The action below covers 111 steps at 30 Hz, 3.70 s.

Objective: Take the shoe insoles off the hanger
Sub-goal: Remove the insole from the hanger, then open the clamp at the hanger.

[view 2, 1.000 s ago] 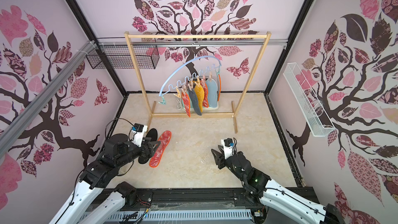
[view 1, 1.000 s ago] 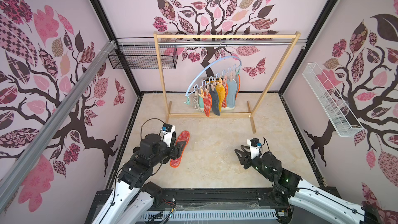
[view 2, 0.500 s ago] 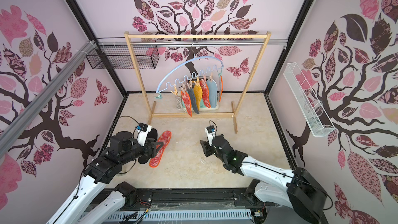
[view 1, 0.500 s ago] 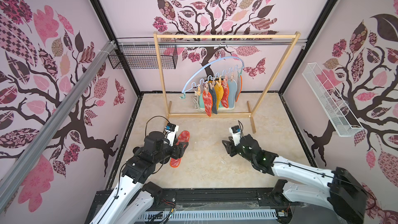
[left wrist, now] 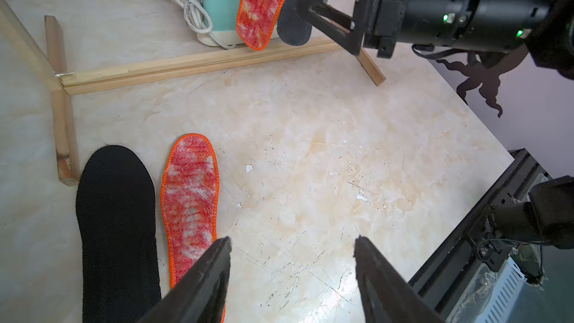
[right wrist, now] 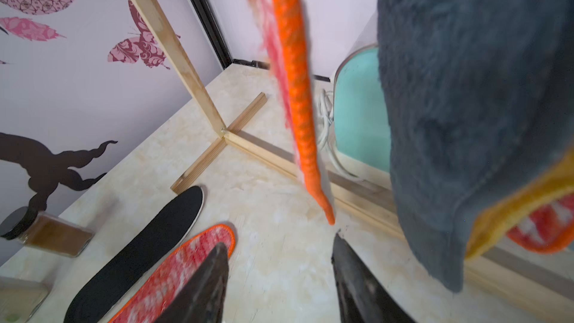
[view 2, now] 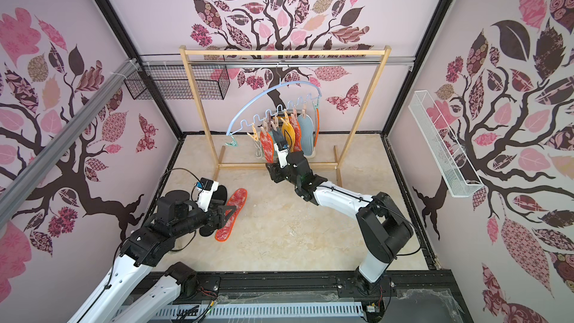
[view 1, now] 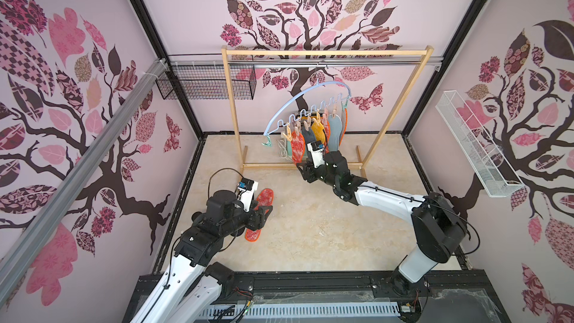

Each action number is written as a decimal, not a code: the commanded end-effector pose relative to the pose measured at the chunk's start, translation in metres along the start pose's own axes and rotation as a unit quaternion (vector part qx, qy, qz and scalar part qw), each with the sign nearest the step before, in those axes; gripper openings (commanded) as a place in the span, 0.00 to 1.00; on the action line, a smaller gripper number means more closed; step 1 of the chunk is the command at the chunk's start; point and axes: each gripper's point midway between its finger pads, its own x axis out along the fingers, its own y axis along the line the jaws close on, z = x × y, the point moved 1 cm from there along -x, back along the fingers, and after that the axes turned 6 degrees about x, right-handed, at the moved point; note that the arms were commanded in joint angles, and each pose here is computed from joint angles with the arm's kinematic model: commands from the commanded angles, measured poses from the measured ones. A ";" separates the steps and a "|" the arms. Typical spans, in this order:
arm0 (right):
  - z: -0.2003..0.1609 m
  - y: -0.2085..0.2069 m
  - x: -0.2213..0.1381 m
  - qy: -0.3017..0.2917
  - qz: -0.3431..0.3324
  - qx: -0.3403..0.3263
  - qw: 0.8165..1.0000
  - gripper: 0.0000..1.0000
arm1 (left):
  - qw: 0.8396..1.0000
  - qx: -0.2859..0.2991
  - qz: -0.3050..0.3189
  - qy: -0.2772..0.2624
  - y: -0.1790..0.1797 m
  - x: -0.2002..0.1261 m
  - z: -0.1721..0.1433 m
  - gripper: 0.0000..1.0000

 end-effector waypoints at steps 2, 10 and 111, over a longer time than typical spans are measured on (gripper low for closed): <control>0.017 0.007 0.016 -0.010 0.031 -0.018 0.999 0.57 | 1.000 0.010 -0.010 -0.013 -0.004 -0.001 0.007 0.67; 0.026 0.003 0.031 -0.017 0.041 -0.043 0.998 0.54 | 1.000 0.012 -0.001 -0.021 -0.002 -0.004 0.009 0.67; 0.025 0.021 -0.033 0.039 0.251 -0.013 0.967 0.00 | 0.916 0.154 -0.347 -0.129 -0.018 0.132 0.218 0.58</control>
